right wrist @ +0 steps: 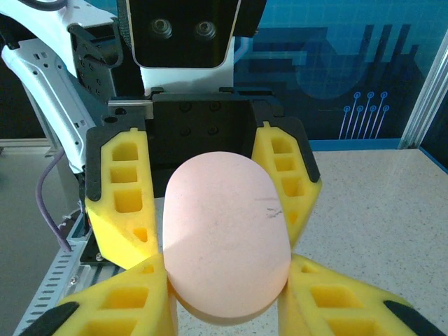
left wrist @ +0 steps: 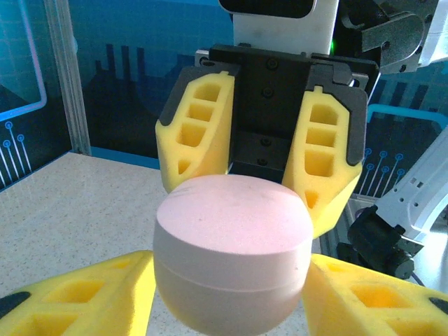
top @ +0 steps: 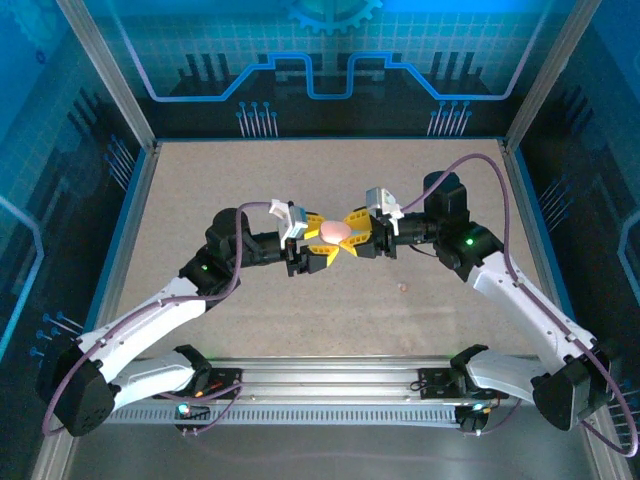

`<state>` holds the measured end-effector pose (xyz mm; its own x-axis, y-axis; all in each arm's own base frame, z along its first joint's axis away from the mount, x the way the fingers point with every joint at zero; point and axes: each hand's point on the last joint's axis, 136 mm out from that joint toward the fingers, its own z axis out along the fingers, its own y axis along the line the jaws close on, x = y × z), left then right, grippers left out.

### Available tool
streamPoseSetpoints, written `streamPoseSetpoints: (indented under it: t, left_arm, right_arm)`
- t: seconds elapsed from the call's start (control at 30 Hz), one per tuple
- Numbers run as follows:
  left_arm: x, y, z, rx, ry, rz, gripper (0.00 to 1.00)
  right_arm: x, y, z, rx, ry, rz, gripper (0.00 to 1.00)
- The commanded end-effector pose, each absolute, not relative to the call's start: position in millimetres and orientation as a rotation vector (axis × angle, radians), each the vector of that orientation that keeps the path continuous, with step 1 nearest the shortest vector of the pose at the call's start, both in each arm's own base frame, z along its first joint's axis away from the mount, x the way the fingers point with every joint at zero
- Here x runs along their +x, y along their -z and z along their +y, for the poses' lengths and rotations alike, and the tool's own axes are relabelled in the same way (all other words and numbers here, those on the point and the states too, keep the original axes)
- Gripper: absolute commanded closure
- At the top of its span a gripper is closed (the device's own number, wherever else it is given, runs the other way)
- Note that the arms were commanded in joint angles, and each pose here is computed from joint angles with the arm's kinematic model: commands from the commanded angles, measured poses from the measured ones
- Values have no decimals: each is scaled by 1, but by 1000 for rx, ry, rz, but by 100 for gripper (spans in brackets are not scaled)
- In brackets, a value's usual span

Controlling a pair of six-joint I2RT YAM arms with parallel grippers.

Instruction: Insert wireless bluetooth earbuds into charging case

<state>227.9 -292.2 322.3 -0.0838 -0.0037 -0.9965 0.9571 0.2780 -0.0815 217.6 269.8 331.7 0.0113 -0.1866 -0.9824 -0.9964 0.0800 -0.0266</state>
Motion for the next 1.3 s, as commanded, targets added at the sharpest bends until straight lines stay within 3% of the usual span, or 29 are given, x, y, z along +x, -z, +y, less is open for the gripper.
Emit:
streamPoseSetpoints:
  t: [0.0,0.27,1.27]
  left_arm:
    - [222,-346,-295,975,1083,1318,43]
    - [222,-347,-294,969,1083,1313,37]
    - [225,-345,-295,968,1077,1325,43]
  right_arm:
    - [217,-336,265,-1297,-1006,1341,65]
    - [216,-333,265,-1307,-1004,1337,65]
    - [215,-325,269,-1331,-1018,1345,66]
